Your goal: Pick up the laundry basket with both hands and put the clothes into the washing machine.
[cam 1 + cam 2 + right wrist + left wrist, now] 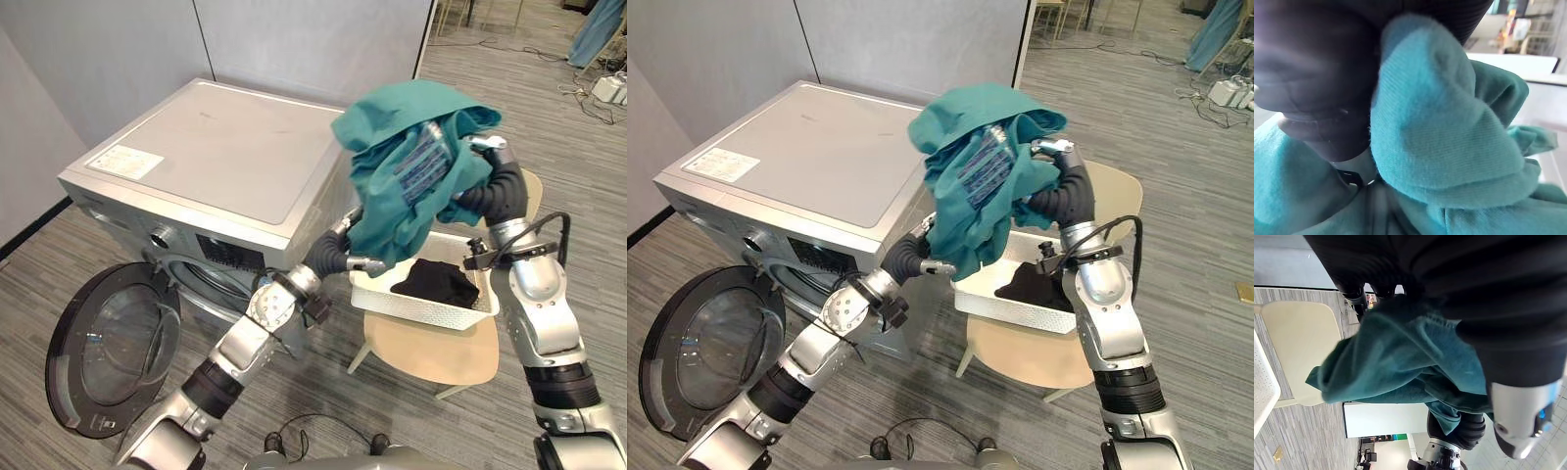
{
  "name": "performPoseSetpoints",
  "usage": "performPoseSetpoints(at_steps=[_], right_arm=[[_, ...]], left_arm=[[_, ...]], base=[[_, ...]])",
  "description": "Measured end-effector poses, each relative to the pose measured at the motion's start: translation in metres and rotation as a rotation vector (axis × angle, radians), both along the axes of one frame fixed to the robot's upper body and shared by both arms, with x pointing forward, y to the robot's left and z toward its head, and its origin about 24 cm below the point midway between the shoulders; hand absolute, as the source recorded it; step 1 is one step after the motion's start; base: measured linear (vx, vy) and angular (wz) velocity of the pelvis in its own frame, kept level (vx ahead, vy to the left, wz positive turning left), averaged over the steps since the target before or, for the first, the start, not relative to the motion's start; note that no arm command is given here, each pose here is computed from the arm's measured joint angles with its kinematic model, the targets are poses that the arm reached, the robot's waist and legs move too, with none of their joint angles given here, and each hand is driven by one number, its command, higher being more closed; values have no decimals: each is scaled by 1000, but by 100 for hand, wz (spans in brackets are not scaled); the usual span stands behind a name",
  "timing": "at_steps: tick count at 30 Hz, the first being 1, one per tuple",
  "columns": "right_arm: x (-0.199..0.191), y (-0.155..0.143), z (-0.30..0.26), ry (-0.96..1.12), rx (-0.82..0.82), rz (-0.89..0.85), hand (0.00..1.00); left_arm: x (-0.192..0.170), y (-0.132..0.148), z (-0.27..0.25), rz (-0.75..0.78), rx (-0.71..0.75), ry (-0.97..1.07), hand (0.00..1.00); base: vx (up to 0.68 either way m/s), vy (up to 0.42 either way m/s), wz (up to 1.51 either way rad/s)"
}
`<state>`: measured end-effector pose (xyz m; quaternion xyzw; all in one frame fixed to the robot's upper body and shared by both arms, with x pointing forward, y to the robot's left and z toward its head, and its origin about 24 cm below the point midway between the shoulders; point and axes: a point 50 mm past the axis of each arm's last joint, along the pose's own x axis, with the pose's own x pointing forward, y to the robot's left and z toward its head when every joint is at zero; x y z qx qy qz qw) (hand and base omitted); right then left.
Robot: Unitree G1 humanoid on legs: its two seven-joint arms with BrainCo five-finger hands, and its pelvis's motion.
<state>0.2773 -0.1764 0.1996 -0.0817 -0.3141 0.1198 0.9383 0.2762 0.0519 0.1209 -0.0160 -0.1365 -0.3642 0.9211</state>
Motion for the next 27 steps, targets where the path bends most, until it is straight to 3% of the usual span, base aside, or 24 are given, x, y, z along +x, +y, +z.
performPoseSetpoints(at_steps=[6, 20, 25, 27], right_arm=[[-3, 23, 10, -33, -27, 130, 100], [-3, 39, 12, -45, -11, 189, 100], [0, 29, 14, -53, -3, 140, 100], [8, 6, 15, -49, 20, 22, 100]], left_arm=[[9, -10, 15, -28, -39, 1, 0], [14, -16, 37, 40, -222, -19, 0], [11, -6, 31, 38, -220, -16, 0], [7, 4, 16, 21, -169, 10, 0]], base=[[-11, 12, -2], [3, 10, -2], [3, 3, -1], [0, 0, 0]])
